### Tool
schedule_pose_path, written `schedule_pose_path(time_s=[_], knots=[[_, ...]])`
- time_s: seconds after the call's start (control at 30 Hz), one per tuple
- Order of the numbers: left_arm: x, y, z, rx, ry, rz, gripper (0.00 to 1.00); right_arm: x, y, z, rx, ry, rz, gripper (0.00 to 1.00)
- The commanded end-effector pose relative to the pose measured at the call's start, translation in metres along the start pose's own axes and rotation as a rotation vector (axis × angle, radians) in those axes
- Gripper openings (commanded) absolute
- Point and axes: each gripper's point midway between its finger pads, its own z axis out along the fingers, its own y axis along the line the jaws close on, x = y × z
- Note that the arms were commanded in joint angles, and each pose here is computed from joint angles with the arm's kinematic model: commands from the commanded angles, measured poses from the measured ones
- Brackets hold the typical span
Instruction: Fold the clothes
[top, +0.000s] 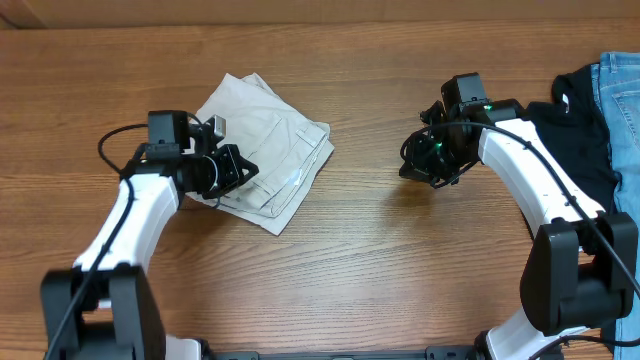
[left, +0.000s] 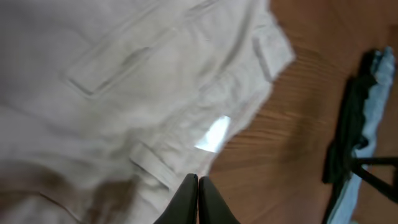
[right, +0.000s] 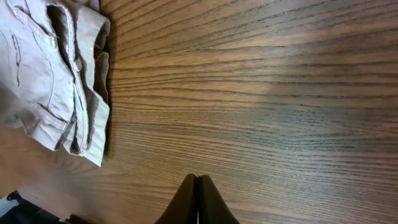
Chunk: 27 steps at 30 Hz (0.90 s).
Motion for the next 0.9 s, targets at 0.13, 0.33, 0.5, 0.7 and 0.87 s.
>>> schedule_pose_path(time_s=[0.13, 0.33, 0.5, 0.7, 0.87], knots=[[0.027, 0.059, 0.054, -0.111, 0.163, -0.141, 0.05, -0.003, 0.002, -0.001, -0.009, -0.008, -0.012, 0.04], [0.051, 0.051, 0.076, 0.051, 0.3, -0.162, 0.04, -0.004, 0.003, -0.001, -0.01, -0.011, -0.016, 0.04], [0.042, 0.024, 0.06, 0.132, 0.268, -0.122, 0.04, -0.004, 0.003, -0.001, -0.011, -0.013, -0.018, 0.04], [0.015, -0.022, 0.014, 0.192, 0.116, 0.021, 0.04, -0.004, 0.003, -0.001, -0.011, -0.013, -0.017, 0.04], [-0.014, -0.018, -0.014, 0.067, -0.064, 0.049, 0.06, -0.004, 0.003, -0.001, -0.011, -0.013, -0.017, 0.04]])
